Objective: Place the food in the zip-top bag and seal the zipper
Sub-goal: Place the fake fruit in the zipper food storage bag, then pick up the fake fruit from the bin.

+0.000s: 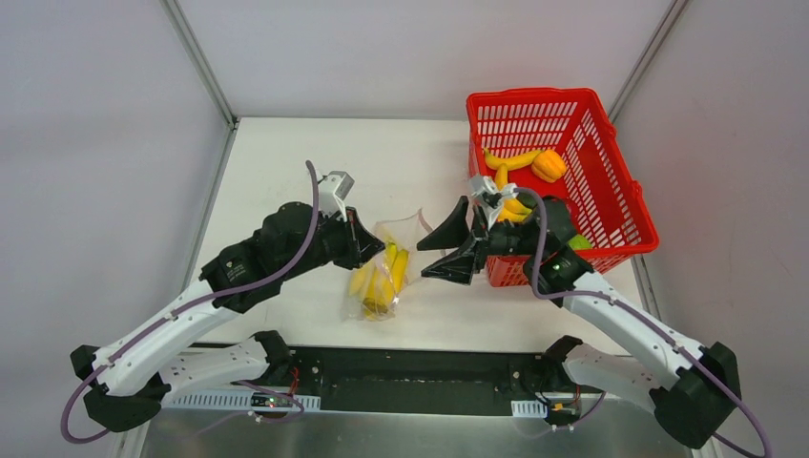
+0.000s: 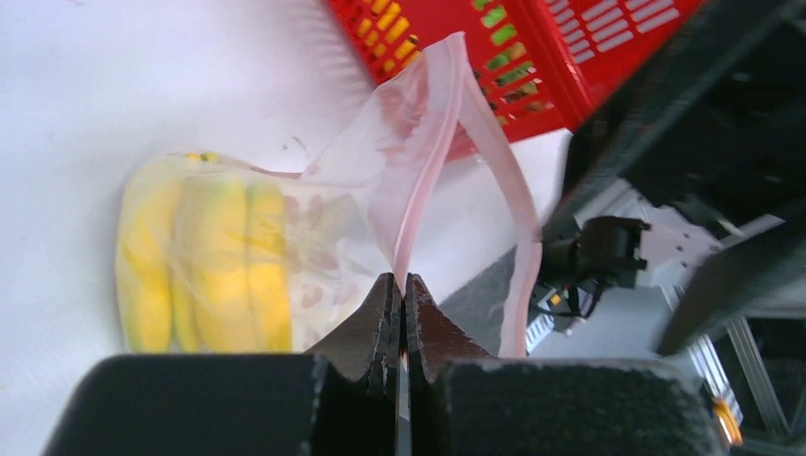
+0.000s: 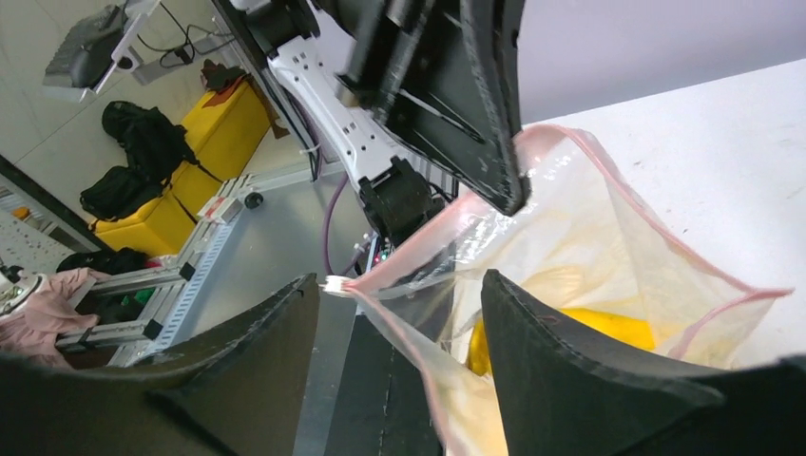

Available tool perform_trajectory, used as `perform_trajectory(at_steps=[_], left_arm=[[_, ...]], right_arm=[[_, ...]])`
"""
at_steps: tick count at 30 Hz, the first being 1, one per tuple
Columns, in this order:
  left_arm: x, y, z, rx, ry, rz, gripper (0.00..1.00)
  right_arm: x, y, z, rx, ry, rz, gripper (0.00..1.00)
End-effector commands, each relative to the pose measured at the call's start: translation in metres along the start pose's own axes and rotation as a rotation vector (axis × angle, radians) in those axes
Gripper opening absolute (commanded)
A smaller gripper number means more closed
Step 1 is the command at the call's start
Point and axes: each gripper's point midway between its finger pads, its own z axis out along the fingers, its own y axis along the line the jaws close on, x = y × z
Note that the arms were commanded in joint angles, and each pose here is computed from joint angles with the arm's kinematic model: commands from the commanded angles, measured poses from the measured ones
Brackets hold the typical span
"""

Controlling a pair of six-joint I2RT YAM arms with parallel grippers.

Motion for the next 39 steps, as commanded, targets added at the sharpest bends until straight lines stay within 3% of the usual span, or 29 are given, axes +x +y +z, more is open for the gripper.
perform_trajectory(at_steps=[1,3,5,7,12,15,20,29,35,39], left_arm=[[-0.023,0.031,-0.017,-0.181,-0.115,-0.031,0.00],[-0.025,0.045,-0.023,-0.254,-0.139,-0.042,0.00],[-0.025,0.040,-0.023,-0.222,-0.126,0.002,0.00],[-0.018,0.026,-0.015,-0.153,-0.055,0.052,0.00],[-0.005,0.019,0.005,-0.153,0.066,0.053,0.00],[0.000,0.019,0.014,-0.150,0.069,0.030,0.00],[0.007,0.023,0.019,-0.157,0.082,0.019,0.00],[0.014,0.026,0.019,-0.161,0.110,0.037,0.00],[0.012,0.021,0.021,-0.142,0.112,0.032,0.00],[0.015,0.026,0.019,-0.155,0.110,0.025,0.00]], right_arm=[[-0.051,0.028,-0.009,0.050,-0.090,-0.126,0.67],[-0.061,0.024,-0.017,0.154,-0.110,-0.125,0.69],[-0.069,0.015,-0.028,0.279,-0.129,-0.113,0.70],[-0.082,0.004,-0.040,0.407,-0.184,-0.119,0.72],[-0.099,-0.057,-0.090,0.868,-0.313,-0.051,0.73],[-0.093,-0.088,-0.122,1.110,-0.317,0.004,0.71],[-0.085,-0.117,-0.159,1.315,-0.286,0.060,0.71],[-0.084,-0.163,-0.235,1.485,-0.295,0.240,0.74],[-0.058,-0.198,-0.271,1.506,-0.126,0.413,0.75],[-0.022,-0.198,-0.273,1.444,0.069,0.530,0.78]])
